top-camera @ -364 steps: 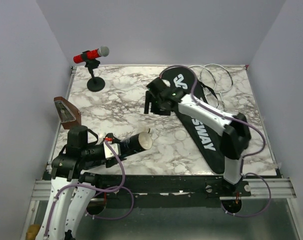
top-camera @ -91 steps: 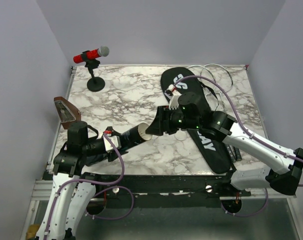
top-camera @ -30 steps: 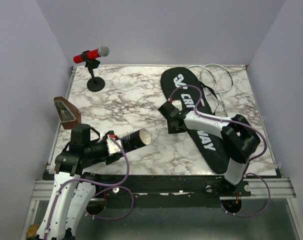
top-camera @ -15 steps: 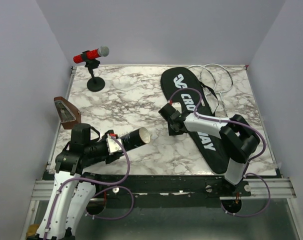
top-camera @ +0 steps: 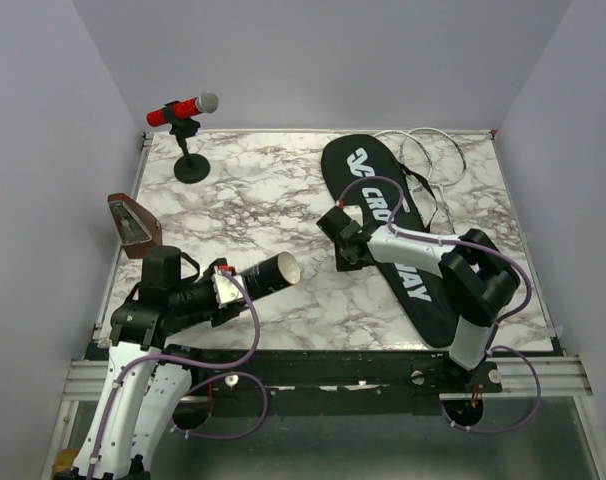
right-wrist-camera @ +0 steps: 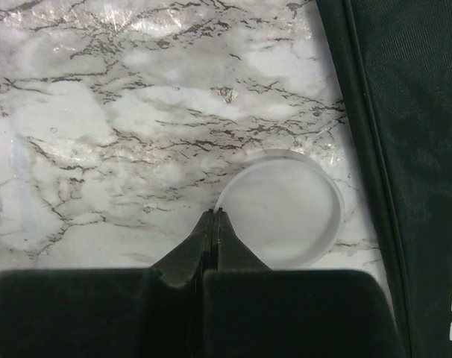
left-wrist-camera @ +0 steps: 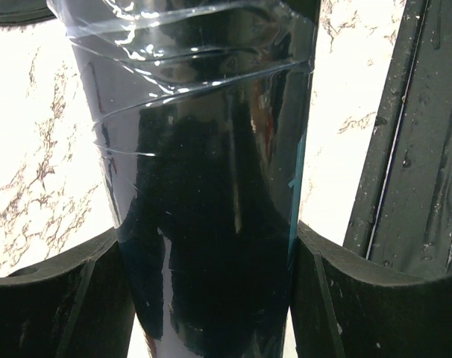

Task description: Pack up the badminton gear

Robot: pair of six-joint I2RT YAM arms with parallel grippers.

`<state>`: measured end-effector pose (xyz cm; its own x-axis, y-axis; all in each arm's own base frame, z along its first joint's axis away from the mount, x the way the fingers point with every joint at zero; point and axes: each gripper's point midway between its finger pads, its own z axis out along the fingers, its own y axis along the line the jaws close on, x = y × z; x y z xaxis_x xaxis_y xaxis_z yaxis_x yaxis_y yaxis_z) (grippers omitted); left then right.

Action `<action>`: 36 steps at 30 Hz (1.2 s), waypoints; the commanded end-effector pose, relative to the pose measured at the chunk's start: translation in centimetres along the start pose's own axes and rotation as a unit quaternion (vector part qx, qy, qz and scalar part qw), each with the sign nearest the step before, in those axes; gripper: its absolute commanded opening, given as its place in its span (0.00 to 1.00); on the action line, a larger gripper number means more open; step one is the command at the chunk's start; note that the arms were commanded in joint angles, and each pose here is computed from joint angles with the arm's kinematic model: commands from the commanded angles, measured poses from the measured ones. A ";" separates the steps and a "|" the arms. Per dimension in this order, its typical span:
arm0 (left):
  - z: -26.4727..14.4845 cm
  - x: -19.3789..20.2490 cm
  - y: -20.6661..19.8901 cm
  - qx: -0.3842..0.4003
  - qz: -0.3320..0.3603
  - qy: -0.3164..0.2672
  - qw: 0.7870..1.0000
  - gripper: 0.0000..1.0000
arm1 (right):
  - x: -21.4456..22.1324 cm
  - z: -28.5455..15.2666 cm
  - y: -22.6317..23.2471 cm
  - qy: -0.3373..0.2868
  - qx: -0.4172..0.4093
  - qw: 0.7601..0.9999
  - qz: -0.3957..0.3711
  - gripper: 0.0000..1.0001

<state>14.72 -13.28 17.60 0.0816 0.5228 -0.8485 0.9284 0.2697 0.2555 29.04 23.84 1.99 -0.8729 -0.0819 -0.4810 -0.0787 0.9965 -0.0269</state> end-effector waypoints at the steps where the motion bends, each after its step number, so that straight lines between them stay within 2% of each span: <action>1: -0.2 -1.0 1.0 -0.020 0.013 -0.011 1.000 0.36 | -1.1 -3.1 0.5 0.004 -0.020 1.000 0.008 0.00; 5: -0.4 -1.7 1.2 -0.023 0.015 -0.021 0.999 0.36 | -5.0 -9.7 2.3 -0.039 -0.103 0.993 0.034 0.00; 8: -0.2 -1.6 1.1 -0.022 0.012 -0.025 0.999 0.36 | -7.1 -15.7 3.9 -0.074 -0.195 0.977 0.049 0.00; 13: -0.3 -2.1 1.2 -0.024 -0.001 -0.033 0.999 0.36 | -8.3 -25.3 5.9 -0.098 -0.349 0.930 0.062 0.00; 17: -0.2 -2.3 0.9 -0.021 0.007 -0.042 0.999 0.36 | -8.0 -30.2 7.1 -0.098 -0.441 0.890 0.066 0.00; 26: -0.2 -4.3 0.2 -0.003 0.017 -0.093 0.996 0.36 | -6.7 -37.9 9.1 -0.074 -0.603 0.792 0.057 0.00; 36: -0.1 -5.3 1.2 -0.008 0.021 -0.108 0.994 0.36 | -5.8 -40.3 9.9 -0.047 -0.675 0.734 0.055 0.01</action>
<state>15.37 -14.88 20.64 0.1316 0.4006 -0.9067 0.9191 0.2934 0.2630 15.99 33.47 38.06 -0.8661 0.1087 -0.4879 -0.4601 0.2079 0.8632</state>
